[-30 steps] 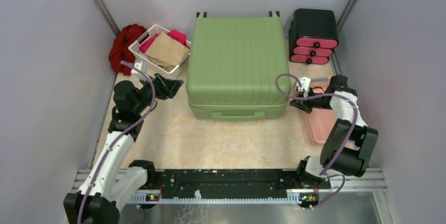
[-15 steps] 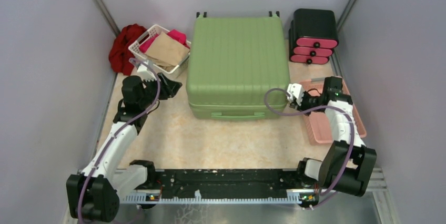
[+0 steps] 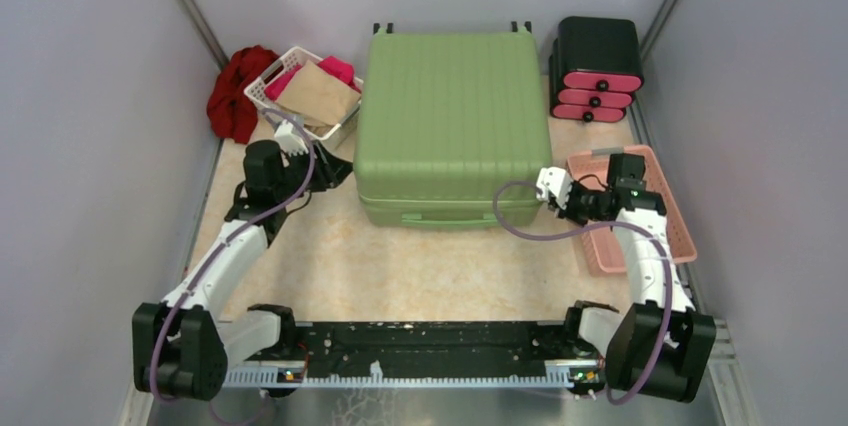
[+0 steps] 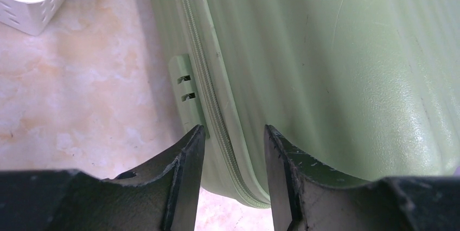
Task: Open, take out, and arrange the luggage
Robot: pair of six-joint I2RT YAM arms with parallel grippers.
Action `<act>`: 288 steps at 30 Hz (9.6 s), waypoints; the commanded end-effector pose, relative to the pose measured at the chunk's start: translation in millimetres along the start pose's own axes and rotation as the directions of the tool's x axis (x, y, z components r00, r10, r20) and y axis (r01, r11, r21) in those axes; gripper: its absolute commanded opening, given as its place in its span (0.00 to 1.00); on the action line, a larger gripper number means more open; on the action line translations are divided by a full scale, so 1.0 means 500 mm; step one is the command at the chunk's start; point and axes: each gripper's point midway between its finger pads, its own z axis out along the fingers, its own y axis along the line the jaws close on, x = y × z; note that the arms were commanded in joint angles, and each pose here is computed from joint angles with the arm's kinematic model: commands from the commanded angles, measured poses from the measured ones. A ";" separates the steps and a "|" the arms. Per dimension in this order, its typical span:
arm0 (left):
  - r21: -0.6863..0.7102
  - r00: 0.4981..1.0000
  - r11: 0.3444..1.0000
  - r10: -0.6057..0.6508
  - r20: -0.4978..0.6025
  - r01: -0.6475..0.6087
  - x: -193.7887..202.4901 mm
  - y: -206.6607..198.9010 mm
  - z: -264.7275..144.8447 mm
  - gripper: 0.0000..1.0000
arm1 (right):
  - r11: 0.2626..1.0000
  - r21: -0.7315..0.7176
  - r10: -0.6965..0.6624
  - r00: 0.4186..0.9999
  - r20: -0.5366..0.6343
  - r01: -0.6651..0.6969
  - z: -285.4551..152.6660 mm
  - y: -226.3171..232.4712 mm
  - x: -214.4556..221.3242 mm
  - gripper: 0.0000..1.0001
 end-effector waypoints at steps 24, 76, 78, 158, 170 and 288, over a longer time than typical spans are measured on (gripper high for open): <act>0.160 0.993 0.987 -0.004 -0.121 0.023 0.057 -0.089 0.035 0.49 | 0.958 -0.279 0.082 0.995 0.056 -0.063 0.045 0.194 -0.096 0.00; 0.323 0.996 0.943 -0.054 -0.070 0.074 0.083 -0.180 -0.012 0.49 | 0.947 -0.094 0.314 0.947 0.067 -0.307 0.115 0.199 -0.236 0.00; 0.328 0.997 0.942 -0.052 -0.065 0.071 0.082 -0.183 -0.014 0.49 | 0.945 -0.103 0.317 0.946 0.065 -0.310 0.125 0.199 -0.250 0.00; 0.178 0.998 0.984 -0.012 0.061 0.001 0.091 -0.130 -0.106 0.62 | 0.758 -0.601 -0.056 0.943 0.328 0.254 0.173 0.428 -0.551 0.57; 0.273 1.000 0.962 0.025 0.004 -0.025 0.165 -0.135 -0.139 0.68 | 0.683 -0.616 -0.417 0.902 0.112 0.393 0.071 0.324 -0.328 0.65; 0.704 0.896 0.710 0.317 -0.312 -0.006 0.303 -0.194 -0.068 0.34 | 0.919 -0.242 -0.324 0.946 -0.017 0.311 0.120 0.169 -0.149 0.00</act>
